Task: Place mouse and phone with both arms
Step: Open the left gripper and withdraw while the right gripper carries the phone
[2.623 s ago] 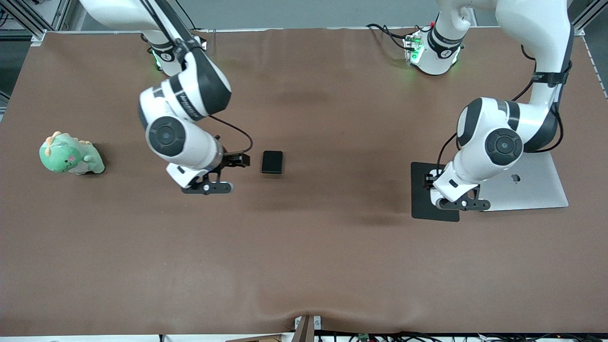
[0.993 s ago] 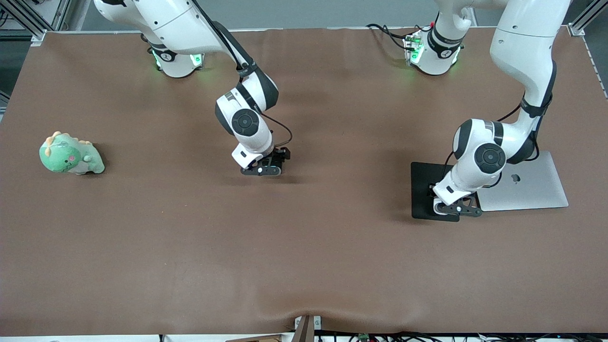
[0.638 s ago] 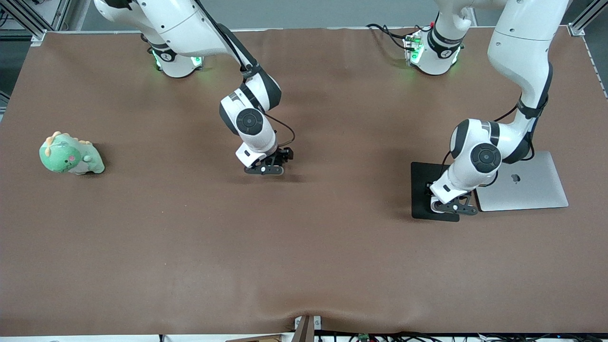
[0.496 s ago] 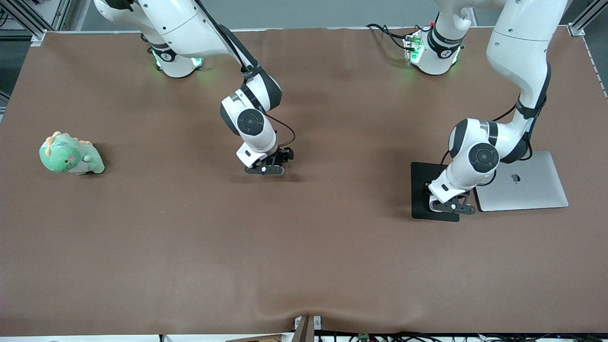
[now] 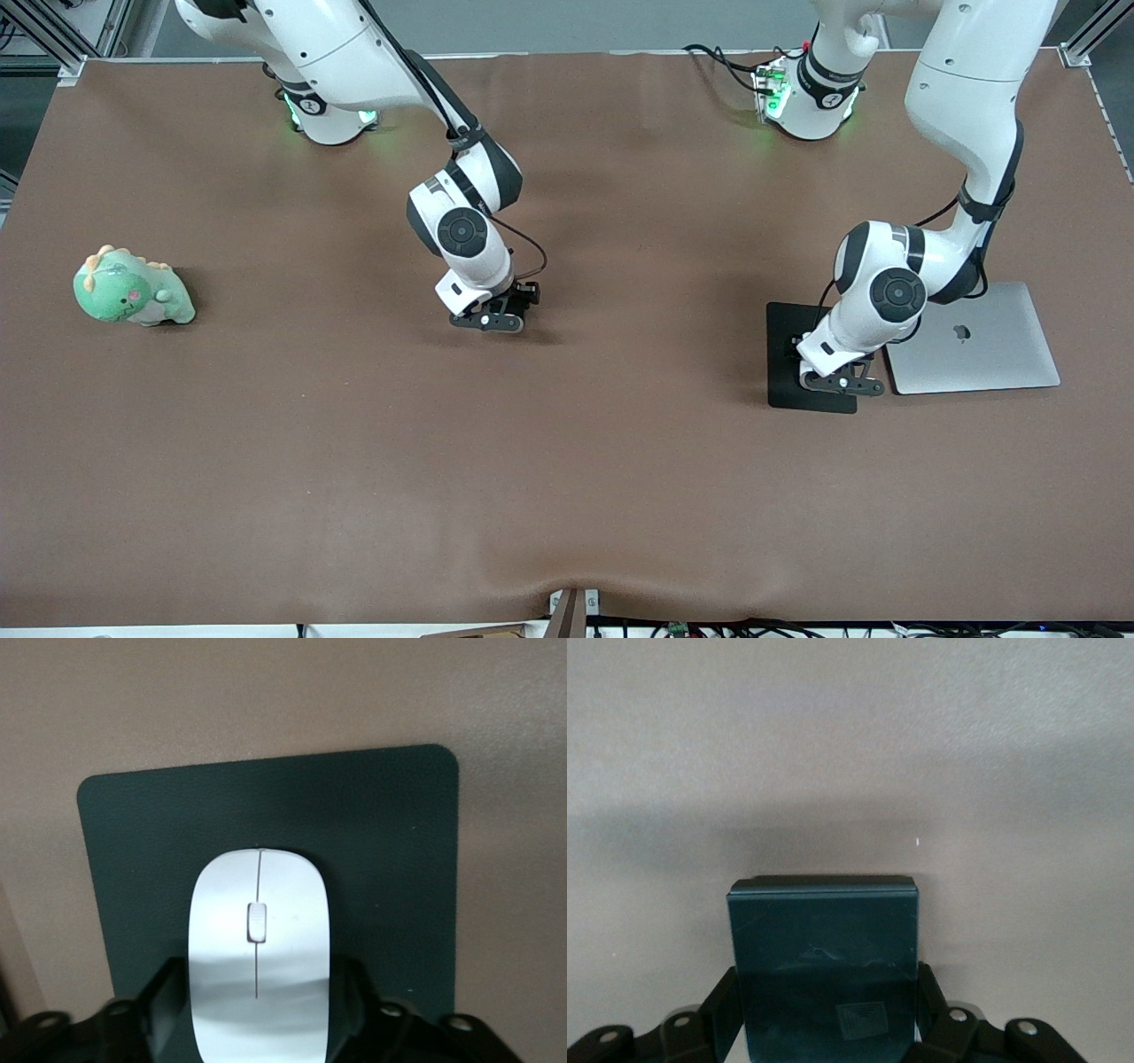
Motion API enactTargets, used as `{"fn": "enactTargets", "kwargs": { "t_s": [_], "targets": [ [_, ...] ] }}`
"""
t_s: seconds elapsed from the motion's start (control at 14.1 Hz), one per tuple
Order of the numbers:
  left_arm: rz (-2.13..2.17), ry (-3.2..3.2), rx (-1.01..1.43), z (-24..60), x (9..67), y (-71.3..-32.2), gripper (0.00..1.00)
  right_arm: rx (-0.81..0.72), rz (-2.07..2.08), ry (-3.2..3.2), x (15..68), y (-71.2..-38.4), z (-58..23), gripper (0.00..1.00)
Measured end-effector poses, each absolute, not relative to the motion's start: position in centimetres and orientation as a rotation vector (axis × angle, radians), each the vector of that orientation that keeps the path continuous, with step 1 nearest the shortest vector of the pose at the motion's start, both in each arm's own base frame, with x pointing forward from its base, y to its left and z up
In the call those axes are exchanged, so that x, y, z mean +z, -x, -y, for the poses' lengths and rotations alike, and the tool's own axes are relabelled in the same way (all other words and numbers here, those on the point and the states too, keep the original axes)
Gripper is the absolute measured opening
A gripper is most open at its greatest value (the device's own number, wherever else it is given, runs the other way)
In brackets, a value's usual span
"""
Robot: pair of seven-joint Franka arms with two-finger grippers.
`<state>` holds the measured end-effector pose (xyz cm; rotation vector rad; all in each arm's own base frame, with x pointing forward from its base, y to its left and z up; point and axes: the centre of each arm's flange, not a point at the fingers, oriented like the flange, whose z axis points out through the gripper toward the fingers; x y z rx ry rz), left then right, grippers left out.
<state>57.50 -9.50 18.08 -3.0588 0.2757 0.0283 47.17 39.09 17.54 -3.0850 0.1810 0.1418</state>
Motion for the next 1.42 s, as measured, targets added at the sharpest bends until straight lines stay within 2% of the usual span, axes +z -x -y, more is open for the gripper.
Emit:
{"fn": "enactTargets", "kwargs": {
  "t_s": [0.07,0.14,0.35,0.71,1.13,1.42],
  "targets": [
    [-0.275,3.06,0.016,9.5,18.3,-57.7,0.97,0.154,-0.201,3.09,17.8,-47.6,-38.8,0.79],
    [-0.274,3.061,-0.002,9.6,18.8,-58.0,1.0,0.177,-0.221,3.098,18.3,-48.2,-38.3,0.79],
    [-0.267,3.062,-0.062,9.5,21.4,-58.8,1.0,0.218,-0.289,3.101,21.0,-51.0,-35.4,0.79],
    [-0.244,3.049,-0.008,9.0,26.0,-58.5,1.0,0.299,-0.336,3.098,25.7,-54.8,-27.2,0.79],
    [-0.205,3.017,0.137,8.4,33.1,-58.9,1.0,0.332,-0.311,3.075,27.6,-55.9,-16.2,0.79],
    [-0.157,2.997,0.222,7.3,39.2,-58.6,1.0,0.369,-0.231,3.059,27.0,-54.9,-9.1,0.79]
  ]
}}
